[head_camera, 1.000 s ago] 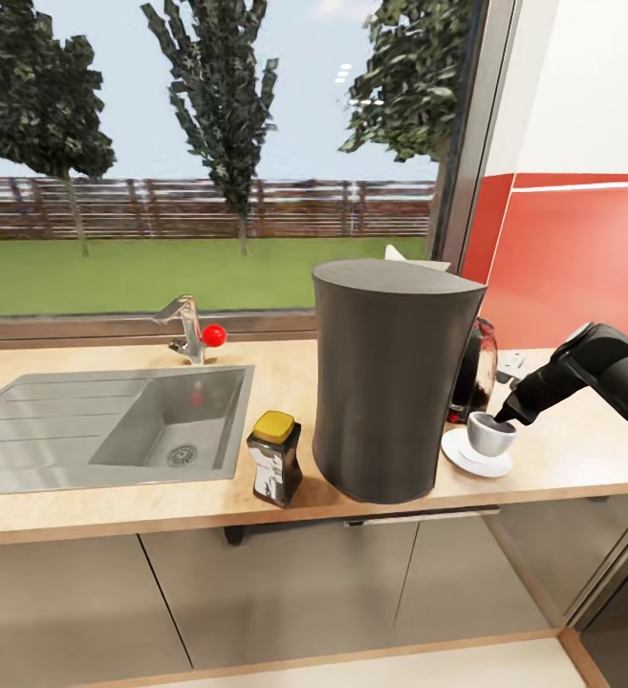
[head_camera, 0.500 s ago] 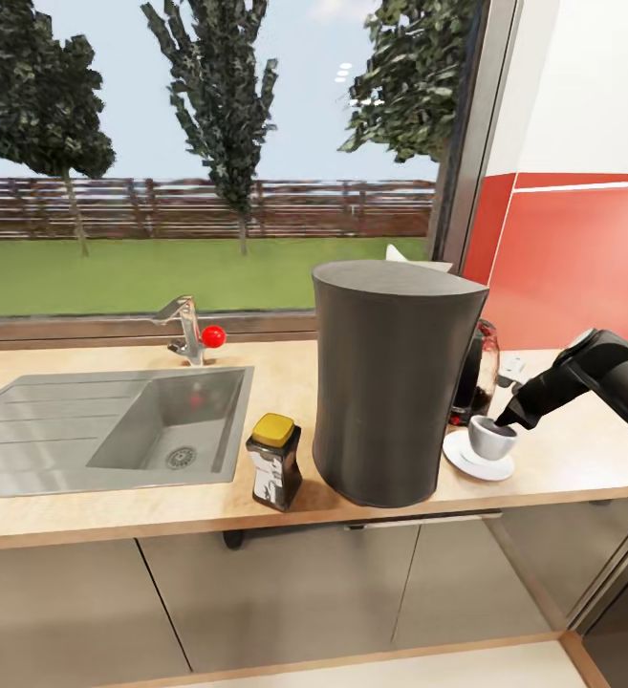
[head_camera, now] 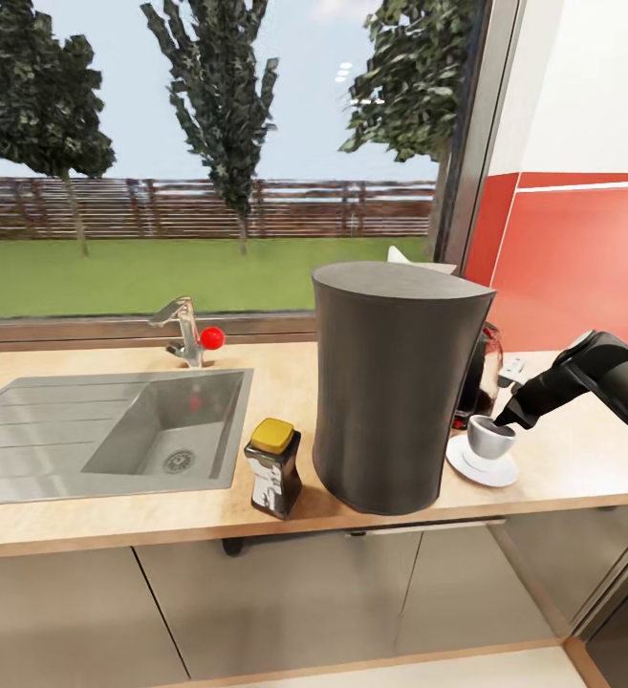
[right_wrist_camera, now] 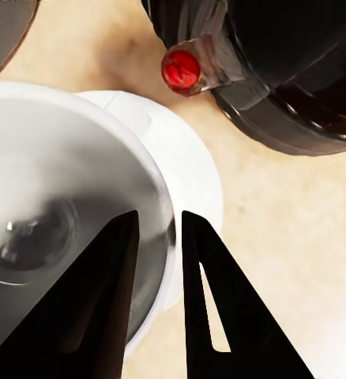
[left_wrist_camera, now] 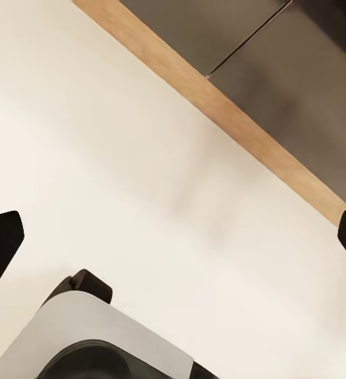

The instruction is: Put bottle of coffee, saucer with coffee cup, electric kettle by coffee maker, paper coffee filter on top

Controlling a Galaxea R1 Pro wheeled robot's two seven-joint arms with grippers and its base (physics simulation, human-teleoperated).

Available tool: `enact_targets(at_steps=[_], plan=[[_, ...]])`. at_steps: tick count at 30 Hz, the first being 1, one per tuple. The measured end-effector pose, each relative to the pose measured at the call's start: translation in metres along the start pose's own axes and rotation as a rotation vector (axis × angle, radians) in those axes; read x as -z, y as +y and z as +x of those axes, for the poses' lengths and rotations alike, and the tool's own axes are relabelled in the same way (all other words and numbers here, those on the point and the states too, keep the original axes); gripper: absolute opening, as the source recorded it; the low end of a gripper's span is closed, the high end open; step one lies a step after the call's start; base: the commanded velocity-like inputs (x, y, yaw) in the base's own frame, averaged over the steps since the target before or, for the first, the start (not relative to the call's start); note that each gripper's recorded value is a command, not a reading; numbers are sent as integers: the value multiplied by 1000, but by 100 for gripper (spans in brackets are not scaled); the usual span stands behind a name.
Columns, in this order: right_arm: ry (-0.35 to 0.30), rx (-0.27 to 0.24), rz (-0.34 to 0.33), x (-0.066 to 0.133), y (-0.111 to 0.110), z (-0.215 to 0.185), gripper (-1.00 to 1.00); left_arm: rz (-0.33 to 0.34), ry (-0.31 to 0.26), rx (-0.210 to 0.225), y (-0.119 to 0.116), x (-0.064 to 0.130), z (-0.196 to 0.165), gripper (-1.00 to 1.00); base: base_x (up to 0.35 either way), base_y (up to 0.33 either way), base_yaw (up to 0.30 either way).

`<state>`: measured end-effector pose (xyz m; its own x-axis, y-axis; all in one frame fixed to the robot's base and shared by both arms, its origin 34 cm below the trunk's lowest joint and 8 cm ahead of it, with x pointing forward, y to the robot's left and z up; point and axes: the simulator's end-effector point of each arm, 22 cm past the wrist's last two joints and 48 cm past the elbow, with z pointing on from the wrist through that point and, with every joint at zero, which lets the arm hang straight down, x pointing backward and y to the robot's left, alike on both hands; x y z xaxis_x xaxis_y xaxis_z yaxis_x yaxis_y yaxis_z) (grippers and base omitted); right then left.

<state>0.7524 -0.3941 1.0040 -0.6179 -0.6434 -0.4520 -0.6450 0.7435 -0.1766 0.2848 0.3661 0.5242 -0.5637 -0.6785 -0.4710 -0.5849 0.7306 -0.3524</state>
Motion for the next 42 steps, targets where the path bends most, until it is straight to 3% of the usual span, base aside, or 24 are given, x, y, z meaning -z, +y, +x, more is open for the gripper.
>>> enact_targets(at_steps=[16,42], plan=[[0,0,1,-1,0,0,-100,3,2,-2,-1,0,1,100,8,12,0],[0,1,3,-21,4,11,-100,5,2,-2,7,-19,12,100,0,0,0]])
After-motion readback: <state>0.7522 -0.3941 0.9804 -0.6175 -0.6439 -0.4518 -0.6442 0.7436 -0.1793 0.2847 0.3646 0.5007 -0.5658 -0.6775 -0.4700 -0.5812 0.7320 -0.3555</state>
